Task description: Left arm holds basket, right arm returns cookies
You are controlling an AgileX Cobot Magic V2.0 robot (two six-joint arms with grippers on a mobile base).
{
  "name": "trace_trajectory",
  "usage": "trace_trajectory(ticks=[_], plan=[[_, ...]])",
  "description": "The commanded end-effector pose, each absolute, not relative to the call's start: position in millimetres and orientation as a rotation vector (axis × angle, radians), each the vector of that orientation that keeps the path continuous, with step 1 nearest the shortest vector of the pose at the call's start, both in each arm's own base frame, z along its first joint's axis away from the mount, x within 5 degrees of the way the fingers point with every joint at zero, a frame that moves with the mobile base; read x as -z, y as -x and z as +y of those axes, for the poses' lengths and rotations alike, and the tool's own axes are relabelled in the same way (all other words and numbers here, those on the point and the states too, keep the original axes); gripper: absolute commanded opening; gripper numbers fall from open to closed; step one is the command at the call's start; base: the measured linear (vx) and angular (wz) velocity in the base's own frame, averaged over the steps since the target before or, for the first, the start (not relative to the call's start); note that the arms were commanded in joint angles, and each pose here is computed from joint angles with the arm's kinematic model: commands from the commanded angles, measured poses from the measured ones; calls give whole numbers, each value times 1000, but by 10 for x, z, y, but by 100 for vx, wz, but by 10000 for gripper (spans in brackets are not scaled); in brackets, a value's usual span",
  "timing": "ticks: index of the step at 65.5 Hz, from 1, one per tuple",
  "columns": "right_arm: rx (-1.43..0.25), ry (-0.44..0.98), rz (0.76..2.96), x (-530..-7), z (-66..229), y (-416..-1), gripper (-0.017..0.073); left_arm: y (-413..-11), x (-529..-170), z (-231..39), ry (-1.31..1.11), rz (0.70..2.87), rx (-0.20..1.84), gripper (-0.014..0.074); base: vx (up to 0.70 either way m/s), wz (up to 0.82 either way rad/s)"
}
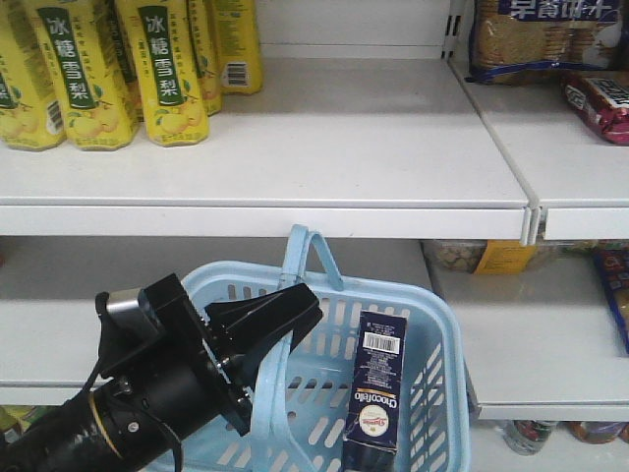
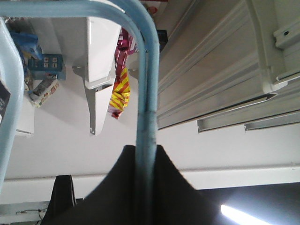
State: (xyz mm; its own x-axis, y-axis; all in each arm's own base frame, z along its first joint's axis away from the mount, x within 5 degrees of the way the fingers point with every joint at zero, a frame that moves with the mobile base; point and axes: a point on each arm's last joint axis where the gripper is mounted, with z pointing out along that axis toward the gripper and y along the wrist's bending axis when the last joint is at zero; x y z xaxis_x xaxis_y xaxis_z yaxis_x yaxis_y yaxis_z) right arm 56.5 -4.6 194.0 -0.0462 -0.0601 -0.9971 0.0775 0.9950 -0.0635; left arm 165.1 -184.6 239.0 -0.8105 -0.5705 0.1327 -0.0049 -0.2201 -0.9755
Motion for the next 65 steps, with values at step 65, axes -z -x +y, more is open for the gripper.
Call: trace_trajectory(ticks=[65], plan=[[120, -6, 1550, -1954, -46, -568, -6, -1618, -2779, -1763, 541, 1283, 2311, -3, 0, 3]])
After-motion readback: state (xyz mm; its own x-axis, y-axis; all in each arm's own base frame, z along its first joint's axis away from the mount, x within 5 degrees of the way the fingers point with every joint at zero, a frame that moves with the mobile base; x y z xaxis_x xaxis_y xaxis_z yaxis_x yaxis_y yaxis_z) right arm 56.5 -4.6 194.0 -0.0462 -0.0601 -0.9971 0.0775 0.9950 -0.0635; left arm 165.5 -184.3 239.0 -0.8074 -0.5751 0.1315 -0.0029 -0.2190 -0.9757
